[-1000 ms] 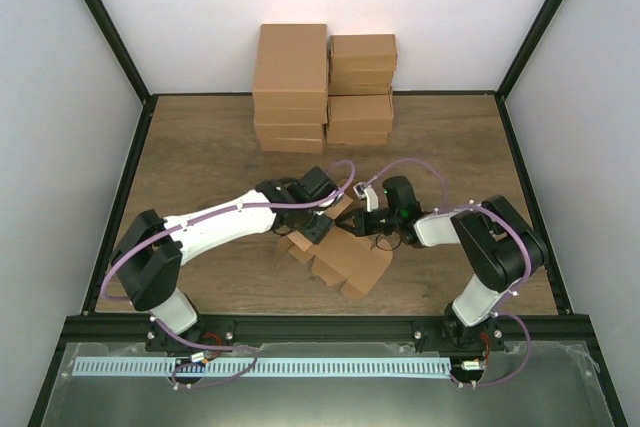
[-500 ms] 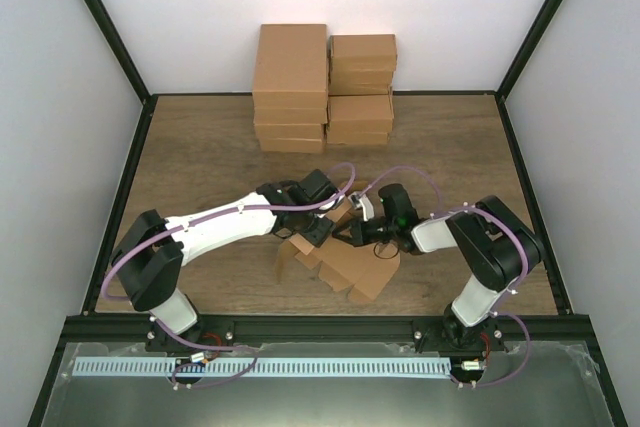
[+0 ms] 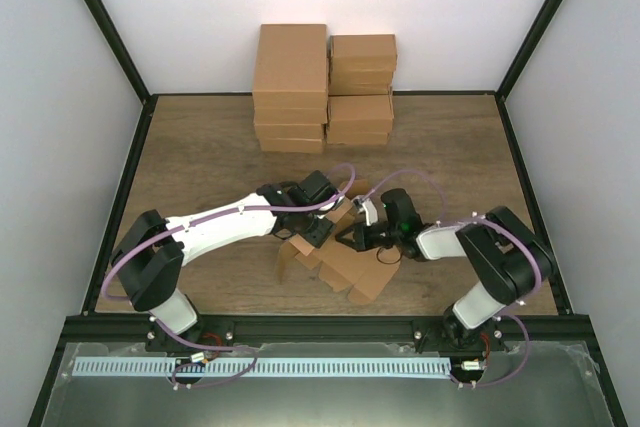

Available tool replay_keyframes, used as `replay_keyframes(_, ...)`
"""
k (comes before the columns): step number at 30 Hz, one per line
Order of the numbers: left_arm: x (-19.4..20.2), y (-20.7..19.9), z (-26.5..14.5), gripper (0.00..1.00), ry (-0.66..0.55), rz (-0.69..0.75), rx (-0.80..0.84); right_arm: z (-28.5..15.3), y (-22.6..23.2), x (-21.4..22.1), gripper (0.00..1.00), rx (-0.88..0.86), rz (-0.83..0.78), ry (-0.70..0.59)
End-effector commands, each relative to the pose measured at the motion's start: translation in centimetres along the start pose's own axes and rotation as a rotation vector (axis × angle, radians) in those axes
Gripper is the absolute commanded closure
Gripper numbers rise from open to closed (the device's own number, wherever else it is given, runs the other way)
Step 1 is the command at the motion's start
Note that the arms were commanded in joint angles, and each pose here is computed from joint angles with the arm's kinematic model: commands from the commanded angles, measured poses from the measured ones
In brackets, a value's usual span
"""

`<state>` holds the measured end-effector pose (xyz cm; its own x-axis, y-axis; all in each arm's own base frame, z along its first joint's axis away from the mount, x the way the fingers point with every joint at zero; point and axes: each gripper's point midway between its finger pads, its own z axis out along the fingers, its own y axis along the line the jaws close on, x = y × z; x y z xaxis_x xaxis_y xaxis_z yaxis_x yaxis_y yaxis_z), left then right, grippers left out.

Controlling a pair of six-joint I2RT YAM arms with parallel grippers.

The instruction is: Fold the paper box

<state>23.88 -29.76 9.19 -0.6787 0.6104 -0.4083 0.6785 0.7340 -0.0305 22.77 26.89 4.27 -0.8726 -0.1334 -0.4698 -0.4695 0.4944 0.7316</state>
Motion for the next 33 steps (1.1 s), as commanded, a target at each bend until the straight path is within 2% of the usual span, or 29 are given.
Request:
replay_keyframes(1, 0.0, -0.3, 0.2, 0.38, -0.003, -0.001, 0.006, -1.3, 0.7, -2.4, 0.96, 0.075, -0.066, -0.092)
replay_keyframes(9, 0.0, -0.1, 0.1, 0.38, -0.002, -0.002, -0.003, -3.6, -0.8, -4.6, 0.93, 0.24, -0.04, -0.227)
replay_keyframes(14, -0.1, -0.2, -0.1, 0.38, -0.009, -0.001, 0.0, -5.4, -3.5, -5.8, 0.91, 0.391, 0.046, -0.309)
replay_keyframes(17, 0.0, -0.1, -0.1, 0.38, -0.009, -0.001, -0.001, -5.8, -5.0, -6.1, 0.91, 0.438, 0.088, -0.315)
replay_keyframes(21, 0.0, -0.2, -0.1, 0.38, -0.01, 0.0, 0.0, -5.4, -7.4, -6.0, 0.99, 0.493, 0.155, -0.28)
replay_keyframes(28, 0.0, -0.2, -0.2, 0.38, -0.016, -0.001, 0.003, -2.9, -7.7, -5.8, 0.99, 0.408, 0.165, -0.213)
replay_keyframes(33, -0.1, -0.2, -0.2, 0.38, -0.016, -0.001, 0.007, -0.9, -5.8, -5.5, 0.99, 0.261, 0.117, -0.153)
